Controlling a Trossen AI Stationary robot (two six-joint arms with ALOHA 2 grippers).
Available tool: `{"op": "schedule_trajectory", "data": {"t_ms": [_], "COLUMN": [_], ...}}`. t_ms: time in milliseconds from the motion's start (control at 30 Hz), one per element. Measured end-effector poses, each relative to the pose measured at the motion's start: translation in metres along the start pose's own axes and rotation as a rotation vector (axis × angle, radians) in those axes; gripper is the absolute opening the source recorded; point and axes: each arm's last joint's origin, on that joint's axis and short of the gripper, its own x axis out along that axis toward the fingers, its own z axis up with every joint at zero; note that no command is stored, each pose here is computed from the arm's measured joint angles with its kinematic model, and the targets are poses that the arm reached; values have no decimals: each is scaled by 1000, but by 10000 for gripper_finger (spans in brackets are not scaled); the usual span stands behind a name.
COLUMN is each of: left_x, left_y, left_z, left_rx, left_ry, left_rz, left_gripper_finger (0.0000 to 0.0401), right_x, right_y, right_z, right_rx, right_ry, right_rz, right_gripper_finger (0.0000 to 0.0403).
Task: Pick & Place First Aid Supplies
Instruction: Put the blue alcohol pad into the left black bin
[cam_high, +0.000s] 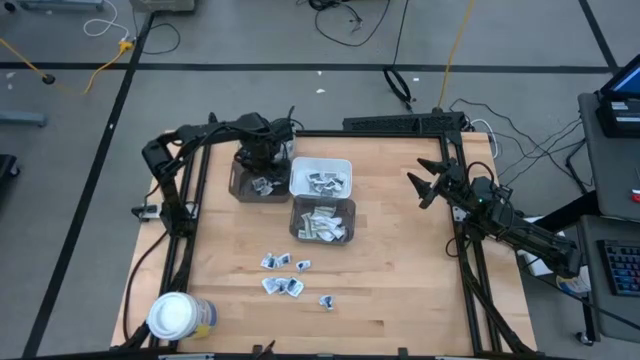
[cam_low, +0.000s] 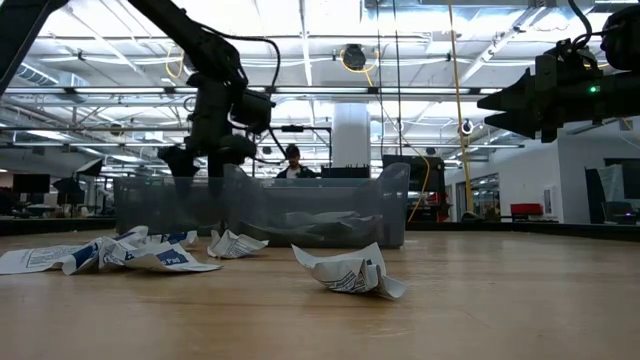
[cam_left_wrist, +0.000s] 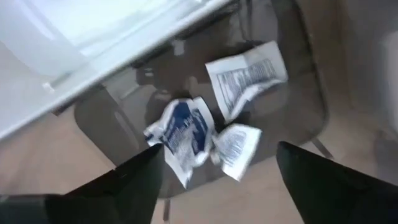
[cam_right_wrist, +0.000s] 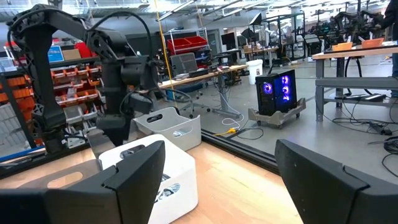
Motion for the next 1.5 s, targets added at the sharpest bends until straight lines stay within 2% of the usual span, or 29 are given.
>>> {"op": "schedule_trajectory", "data": {"t_ms": [233,400,533,733,900,1200,1500], "left_x": [-25,-49,-55,-50,-43,-27,-12], "left_y": [3,7,-5,-41,-74,-125,-150], "left_z": [-12,-26,-38,-64,-97,-175,-256], "left_rx": [3,-8,54,262,470,788,1038], "left_ry": [-63,-138,-151,-82,-34,23,4], "left_rz": [-55,-95,-113,-167,-147,-105,-41], "left_gripper_finger": [343,339,330,319,312,317,313], "right_x": [0,0,0,0,0,0,0], "right_y": [0,0,0,0,0,0,0], "right_z": [0,0,0,0,0,0,0], "right_rx": [0,0,0,0,0,0,0], "right_ry": [0,0,0,0,0,0,0], "right_rz": [0,0,0,0,0,0,0], "right_gripper_finger": [297,297,297,297,297,297,297]}}
